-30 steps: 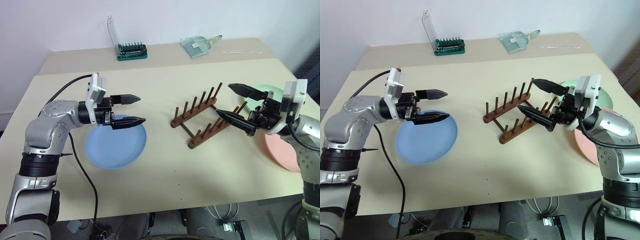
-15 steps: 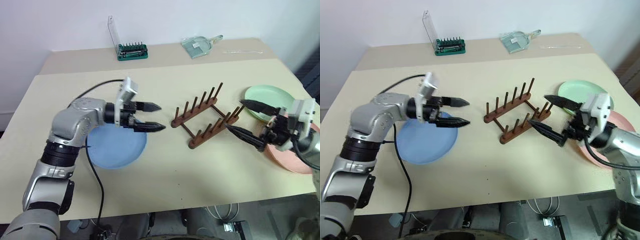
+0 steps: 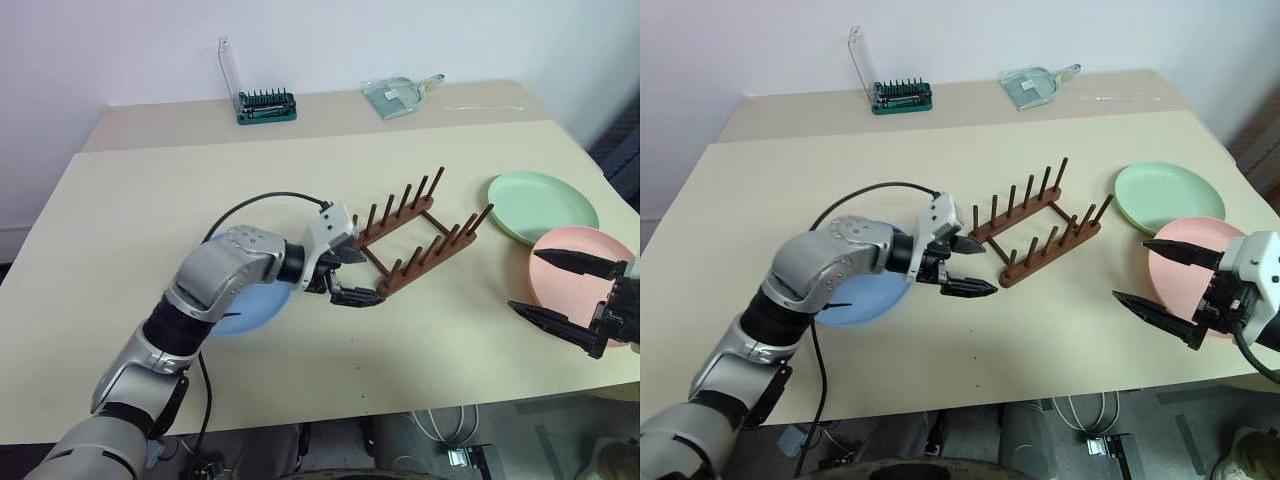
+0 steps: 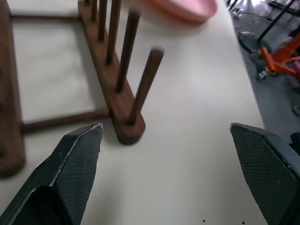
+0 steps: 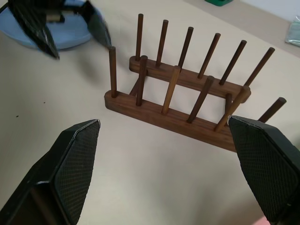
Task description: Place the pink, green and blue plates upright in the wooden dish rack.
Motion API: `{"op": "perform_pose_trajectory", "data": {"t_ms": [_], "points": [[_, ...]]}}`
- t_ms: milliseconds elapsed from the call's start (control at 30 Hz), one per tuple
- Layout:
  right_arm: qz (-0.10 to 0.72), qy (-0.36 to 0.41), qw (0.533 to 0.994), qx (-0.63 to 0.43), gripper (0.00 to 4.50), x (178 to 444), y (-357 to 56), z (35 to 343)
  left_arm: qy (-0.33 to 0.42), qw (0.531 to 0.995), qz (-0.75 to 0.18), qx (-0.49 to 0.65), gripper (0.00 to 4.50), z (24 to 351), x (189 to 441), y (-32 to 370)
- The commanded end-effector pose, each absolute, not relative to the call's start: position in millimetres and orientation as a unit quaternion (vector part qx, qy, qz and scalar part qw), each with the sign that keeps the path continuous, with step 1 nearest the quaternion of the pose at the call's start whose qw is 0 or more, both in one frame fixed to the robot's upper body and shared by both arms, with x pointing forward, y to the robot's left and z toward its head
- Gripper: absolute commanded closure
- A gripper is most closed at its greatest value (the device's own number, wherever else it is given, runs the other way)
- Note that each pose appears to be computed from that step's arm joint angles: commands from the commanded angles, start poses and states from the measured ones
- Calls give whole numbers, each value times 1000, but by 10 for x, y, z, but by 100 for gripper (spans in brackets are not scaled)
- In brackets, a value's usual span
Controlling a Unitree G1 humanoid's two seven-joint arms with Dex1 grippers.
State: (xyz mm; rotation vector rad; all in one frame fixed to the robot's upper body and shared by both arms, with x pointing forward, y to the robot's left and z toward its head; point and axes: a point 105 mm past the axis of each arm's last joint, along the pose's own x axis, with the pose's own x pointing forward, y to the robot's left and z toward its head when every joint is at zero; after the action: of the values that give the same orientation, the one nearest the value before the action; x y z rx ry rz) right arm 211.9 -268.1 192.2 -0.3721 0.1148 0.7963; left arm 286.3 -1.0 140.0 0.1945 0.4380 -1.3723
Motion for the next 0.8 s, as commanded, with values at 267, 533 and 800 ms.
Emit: {"op": "perform_pose_trajectory", "data": {"t_ms": [267, 533, 800], "points": [[383, 18, 903, -193, 4, 2192, -2610, 1994, 243, 771, -583, 79, 0, 1276, 2928, -128], [393, -27, 902, -174, 4, 2234, -2486, 2166, 328, 754, -549, 149, 0, 1040, 3024, -153], [386, -26, 906, -172, 4, 2196, -2484, 2180, 362, 755, -527, 145, 0, 974, 3112, -289]]}}
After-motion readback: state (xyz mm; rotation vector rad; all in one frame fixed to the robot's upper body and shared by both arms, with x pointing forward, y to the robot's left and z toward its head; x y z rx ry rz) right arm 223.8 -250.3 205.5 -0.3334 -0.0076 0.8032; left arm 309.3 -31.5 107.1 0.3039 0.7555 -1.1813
